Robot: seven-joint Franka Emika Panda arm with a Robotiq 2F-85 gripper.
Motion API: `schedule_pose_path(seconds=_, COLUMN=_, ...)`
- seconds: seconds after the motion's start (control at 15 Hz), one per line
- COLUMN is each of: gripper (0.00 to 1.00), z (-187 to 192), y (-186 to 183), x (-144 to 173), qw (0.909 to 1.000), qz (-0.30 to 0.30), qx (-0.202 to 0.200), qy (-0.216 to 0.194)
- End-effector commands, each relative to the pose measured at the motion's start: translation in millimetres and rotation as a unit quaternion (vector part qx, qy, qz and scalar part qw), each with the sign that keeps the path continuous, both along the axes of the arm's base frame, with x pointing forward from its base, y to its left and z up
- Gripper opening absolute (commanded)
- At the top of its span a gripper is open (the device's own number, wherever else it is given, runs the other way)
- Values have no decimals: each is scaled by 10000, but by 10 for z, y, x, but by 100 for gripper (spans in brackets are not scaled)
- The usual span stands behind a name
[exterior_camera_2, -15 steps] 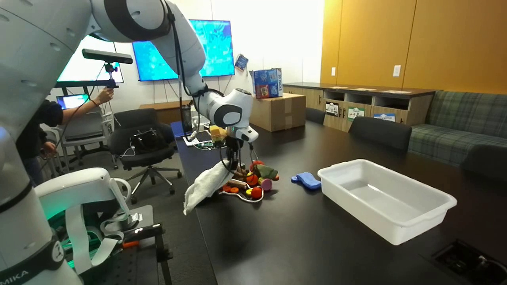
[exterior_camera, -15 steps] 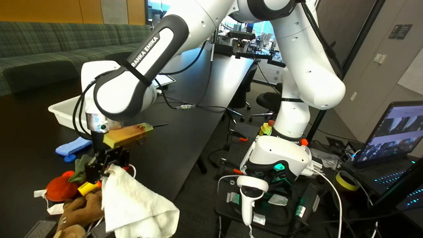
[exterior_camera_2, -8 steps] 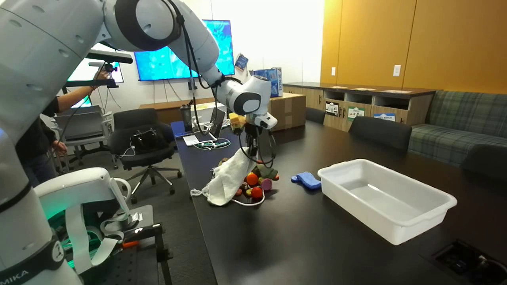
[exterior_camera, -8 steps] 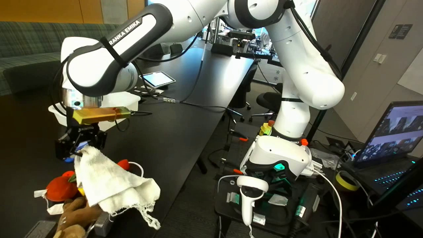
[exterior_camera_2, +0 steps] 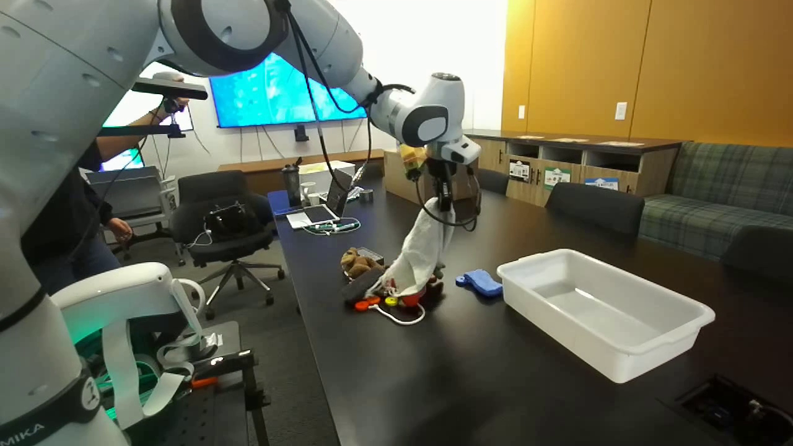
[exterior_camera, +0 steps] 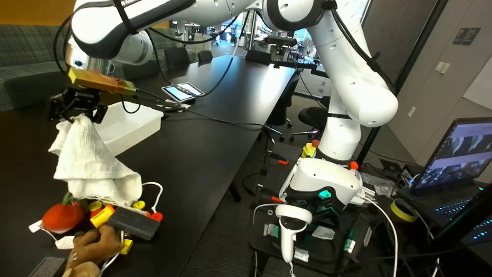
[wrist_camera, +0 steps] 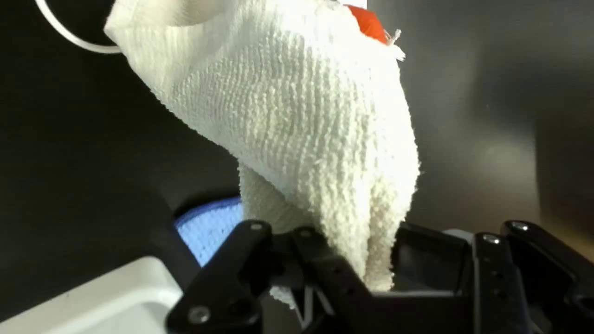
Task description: Pick up the towel, push the items in front of the white storage box to the left, place the towel inside the storage box
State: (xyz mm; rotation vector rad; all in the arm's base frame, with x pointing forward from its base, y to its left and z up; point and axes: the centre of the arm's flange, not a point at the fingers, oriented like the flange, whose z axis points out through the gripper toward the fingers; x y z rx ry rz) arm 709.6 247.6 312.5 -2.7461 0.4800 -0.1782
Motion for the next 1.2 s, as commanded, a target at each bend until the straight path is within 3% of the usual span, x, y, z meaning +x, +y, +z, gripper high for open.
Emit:
schedule_pose_path(seconds=0.0, gripper=14, z=413, y=-280, x=613, qw=9978, qz=-607, qx=4, qy=-276)
schedule_pose_path(seconds=0.33, gripper=13, z=929, y=-435, x=1234, qw=9854, qz=-1586, qx=-75, qy=-612)
schedule_pose_path(seconds=0.53, gripper=14, z=1029, y=-601, x=1446, qw=9711, qz=-2270, qx=-127, qy=-723)
schedule_pose_path(seconds=0.8, gripper=13, z=984, y=-910, x=1670, qw=9401, qz=-3305, qx=-280, qy=-784)
schedule_pose_path(seconds=1.13, gripper=13, z=713, y=-1481, x=1857, qw=8920, qz=-4456, qx=-384, qy=-662)
